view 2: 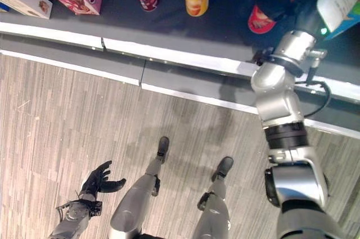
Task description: Put the goods on the table back onto the shelves and tidy them up.
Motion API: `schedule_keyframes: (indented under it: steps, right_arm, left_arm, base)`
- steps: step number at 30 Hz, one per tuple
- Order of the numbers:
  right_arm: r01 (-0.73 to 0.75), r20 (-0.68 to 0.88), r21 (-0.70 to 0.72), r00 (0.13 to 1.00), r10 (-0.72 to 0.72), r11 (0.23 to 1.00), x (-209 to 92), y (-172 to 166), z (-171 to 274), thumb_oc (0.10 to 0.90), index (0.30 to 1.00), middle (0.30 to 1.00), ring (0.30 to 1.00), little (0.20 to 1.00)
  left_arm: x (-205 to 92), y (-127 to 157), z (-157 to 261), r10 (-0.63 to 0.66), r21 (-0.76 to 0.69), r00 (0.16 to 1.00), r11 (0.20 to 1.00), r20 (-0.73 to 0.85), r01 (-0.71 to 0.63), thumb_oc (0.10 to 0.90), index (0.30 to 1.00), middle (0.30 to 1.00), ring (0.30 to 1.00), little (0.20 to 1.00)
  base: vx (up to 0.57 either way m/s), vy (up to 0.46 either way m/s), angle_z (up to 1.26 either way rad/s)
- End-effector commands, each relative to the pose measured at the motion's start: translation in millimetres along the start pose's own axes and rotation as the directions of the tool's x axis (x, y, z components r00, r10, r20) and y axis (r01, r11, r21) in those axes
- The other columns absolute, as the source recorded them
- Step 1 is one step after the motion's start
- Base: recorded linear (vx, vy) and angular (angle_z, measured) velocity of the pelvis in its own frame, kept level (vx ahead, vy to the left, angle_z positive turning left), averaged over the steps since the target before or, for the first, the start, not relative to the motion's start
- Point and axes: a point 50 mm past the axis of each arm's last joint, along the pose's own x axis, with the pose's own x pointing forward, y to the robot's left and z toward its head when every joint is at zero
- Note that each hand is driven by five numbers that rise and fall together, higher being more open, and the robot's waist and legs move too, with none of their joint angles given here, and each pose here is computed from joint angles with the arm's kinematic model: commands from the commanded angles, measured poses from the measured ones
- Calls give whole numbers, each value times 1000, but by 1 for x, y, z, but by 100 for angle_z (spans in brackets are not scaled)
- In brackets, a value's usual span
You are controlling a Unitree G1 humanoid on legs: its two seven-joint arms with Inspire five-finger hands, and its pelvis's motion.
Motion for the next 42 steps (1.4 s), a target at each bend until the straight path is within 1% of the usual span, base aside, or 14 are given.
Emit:
schedule_keyframes:
  steps: [1, 20, 30, 34, 35, 37, 38, 39, 40, 42]
  right_arm:
    - [220, 159, 90, 960, -232, 971, 37, -38, 33, 400, 300, 300, 300, 300]
    - [203, 120, 63, 970, -210, 977, 35, -31, 23, 400, 300, 300, 300, 300]
    - [180, 67, 75, 980, -185, 981, 35, -25, 16, 400, 300, 300, 300, 300]
    - [186, 70, 70, 979, -190, 980, 37, -25, 16, 400, 300, 300, 300, 300]
    - [187, 70, 75, 979, -192, 980, 37, -25, 17, 450, 375, 375, 375, 375]
    - [184, 69, 80, 979, -190, 980, 36, -25, 18, 593, 589, 589, 589, 589]
    - [184, 68, 81, 979, -190, 980, 36, -24, 18, 649, 674, 674, 674, 674]
    - [184, 68, 79, 980, -190, 980, 36, -24, 18, 767, 851, 851, 851, 851]
    - [182, 68, 78, 980, -187, 980, 36, -24, 18, 800, 900, 900, 900, 900]
    - [177, 64, 78, 981, -182, 981, 36, -23, 17, 800, 900, 900, 900, 900]
  left_arm:
    - [-4, 16, -8, 46, 88, 999, 995, -5, -45, 800, 900, 900, 900, 900]
    - [-4, 16, -7, 57, 84, 998, 995, 2, -57, 800, 900, 900, 900, 900]
    - [-4, 14, -6, 51, 83, 999, 995, 4, -51, 800, 900, 900, 900, 900]
    - [-4, 13, -6, 46, 85, 999, 995, 6, -47, 800, 900, 900, 900, 900]
    - [-4, 12, -6, 46, 87, 999, 995, 3, -46, 800, 900, 900, 900, 900]
    - [-4, 13, -7, 48, 88, 999, 995, 3, -48, 800, 900, 900, 900, 900]
    - [-4, 13, -6, 48, 89, 999, 995, 4, -48, 800, 900, 900, 900, 900]
    - [-4, 13, -6, 49, 88, 999, 995, 4, -50, 800, 900, 900, 900, 900]
    - [-4, 13, -7, 49, 89, 999, 995, 3, -49, 800, 900, 900, 900, 900]
    - [-3, 13, -5, 48, 92, 999, 995, 5, -49, 800, 900, 900, 900, 900]
  base:
    - [0, 0, 0]
    - [0, 1, 0]
    - [0, 0, 0]
    - [0, 0, 0]
    - [0, 0, 0]
    - [0, 0, 0]
    - [0, 0, 0]
    - [0, 0, 0]
    - [0, 0, 0]
    - [0, 0, 0]
